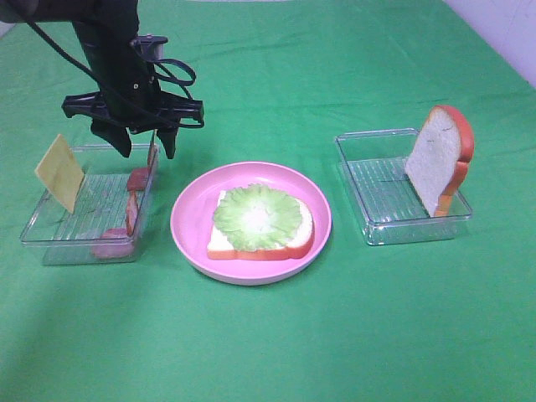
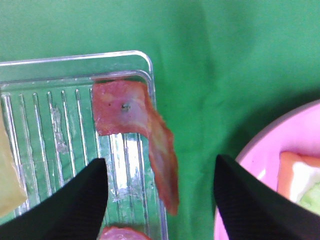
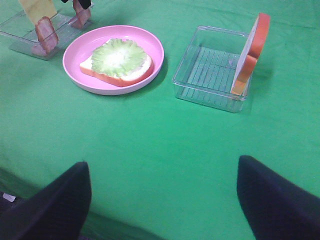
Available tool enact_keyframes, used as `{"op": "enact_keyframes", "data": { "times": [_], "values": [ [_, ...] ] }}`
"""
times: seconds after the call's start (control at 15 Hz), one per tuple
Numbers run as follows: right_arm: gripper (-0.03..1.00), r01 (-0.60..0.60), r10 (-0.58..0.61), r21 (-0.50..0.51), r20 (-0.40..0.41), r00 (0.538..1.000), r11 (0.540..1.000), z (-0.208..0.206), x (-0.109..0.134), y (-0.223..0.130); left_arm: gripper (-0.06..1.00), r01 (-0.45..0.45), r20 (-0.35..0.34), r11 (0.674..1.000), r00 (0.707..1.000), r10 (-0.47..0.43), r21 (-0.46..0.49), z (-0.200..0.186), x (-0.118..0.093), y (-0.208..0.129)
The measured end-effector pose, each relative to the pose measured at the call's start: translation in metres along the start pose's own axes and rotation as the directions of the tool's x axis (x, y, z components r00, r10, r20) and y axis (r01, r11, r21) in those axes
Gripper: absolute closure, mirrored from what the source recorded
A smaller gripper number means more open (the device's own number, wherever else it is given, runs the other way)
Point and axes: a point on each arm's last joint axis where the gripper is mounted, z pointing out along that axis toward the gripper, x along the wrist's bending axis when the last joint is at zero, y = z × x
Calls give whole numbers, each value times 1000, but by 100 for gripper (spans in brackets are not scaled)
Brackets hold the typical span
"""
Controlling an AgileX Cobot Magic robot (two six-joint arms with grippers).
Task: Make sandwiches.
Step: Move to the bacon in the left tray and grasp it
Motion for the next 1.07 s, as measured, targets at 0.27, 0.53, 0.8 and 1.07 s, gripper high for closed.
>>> {"op": "enact_keyframes", "data": {
  "times": [0.27, 0.53, 0.8, 1.07],
  "values": [
    [23, 0, 0, 0, 0, 1000, 1000, 0, 0, 0, 50, 0, 6, 1000, 1000, 0, -15, 0, -1, 1],
    [23, 0, 0, 0, 0, 1000, 1000, 0, 0, 0, 70, -2, 8, 1000, 1000, 2, -25, 0, -1, 2],
    [23, 0, 0, 0, 0, 1000, 1000, 0, 0, 0, 87, 1, 7, 1000, 1000, -1, -25, 0, -1, 2],
    [23, 0, 0, 0, 0, 1000, 1000, 0, 0, 0, 94, 4, 5, 1000, 1000, -4, -26, 0, 0, 2]
  ]
}}
